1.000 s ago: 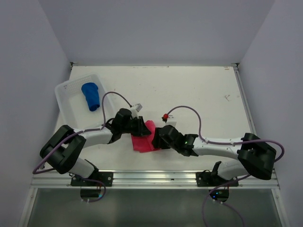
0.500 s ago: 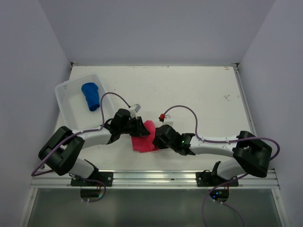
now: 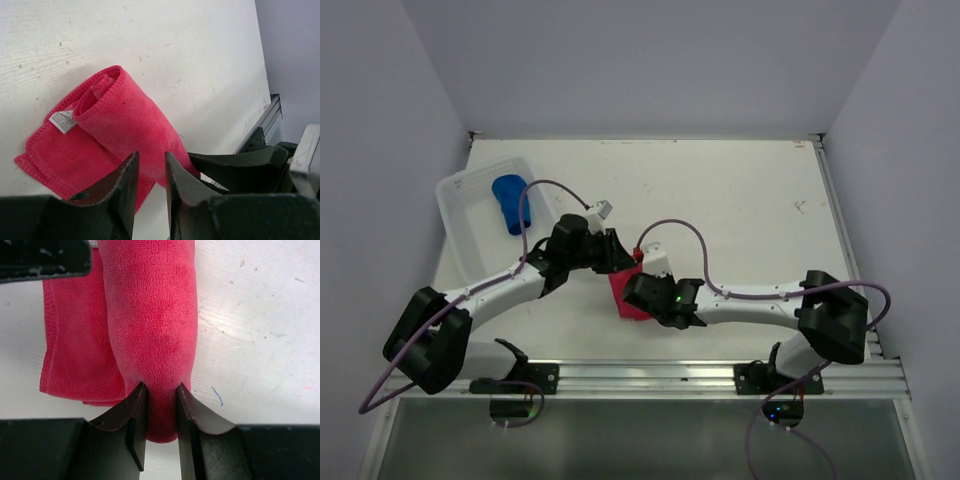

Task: Roll the towels
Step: Roll the towel

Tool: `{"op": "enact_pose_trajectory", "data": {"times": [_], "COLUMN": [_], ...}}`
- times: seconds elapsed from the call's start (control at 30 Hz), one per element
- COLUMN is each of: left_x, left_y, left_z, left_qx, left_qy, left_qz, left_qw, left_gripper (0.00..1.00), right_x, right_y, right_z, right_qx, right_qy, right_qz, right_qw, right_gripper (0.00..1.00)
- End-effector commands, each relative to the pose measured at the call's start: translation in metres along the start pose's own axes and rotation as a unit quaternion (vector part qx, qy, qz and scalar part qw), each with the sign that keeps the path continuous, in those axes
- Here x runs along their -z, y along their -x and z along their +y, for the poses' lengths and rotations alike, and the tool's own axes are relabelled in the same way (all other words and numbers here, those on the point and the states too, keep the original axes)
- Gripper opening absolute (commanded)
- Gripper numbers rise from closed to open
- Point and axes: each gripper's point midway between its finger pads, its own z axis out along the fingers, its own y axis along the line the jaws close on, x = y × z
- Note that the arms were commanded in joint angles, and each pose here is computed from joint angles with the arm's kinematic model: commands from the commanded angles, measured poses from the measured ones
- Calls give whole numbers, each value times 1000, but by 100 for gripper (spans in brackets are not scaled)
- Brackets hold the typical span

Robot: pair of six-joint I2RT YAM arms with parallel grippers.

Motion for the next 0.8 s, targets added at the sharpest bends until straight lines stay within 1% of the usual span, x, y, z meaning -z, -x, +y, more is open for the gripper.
{"op": "enact_pose_trajectory", "data": {"times": [0.0,0.03,0.1,0.13,0.3,0.33,0.37,0.4,0.5,0.53,0.57,0.77], "left_x": [3,2,-1,-2,-9,-10,-12,-12,-18,-18,-20,-29], "left_y": [22,24,26,27,23,22,17,16,-1,-4,-13,-37], "left_z": [-15,-16,-18,-19,-21,-20,-17,-17,-10,-9,-3,14], "left_qx": [-1,-2,-2,-2,6,6,10,9,10,12,20,23], "left_qy": [-16,-19,-22,-24,-41,-43,-42,-46,-42,-43,-39,-24], "left_qz": [-21,-22,-23,-22,-15,-13,-6,-8,8,9,17,40], "left_qw": [1000,1000,999,999,999,999,999,999,999,999,999,999], "left_gripper": [31,31,31,31,31,31,31,31,31,31,31,31], "right_x": [4,6,4,7,4,5,6,1,9,6,5,5], "right_y": [10,16,12,17,14,11,13,7,12,7,7,2], "right_z": [-16,-11,-10,-3,18,16,16,15,28,28,31,39], "right_qx": [62,66,83,86,137,153,150,163,180,191,192,177], "right_qy": [-71,-75,-92,-92,-117,-128,-142,-159,-171,-178,-177,-155], "right_qz": [-19,-29,-24,-32,-35,-29,-36,-30,-40,-35,-36,-31], "right_qw": [995,995,992,991,983,979,978,973,968,965,965,971], "right_gripper": [23,23,24,24,24,23,23,23,23,23,23,23]}}
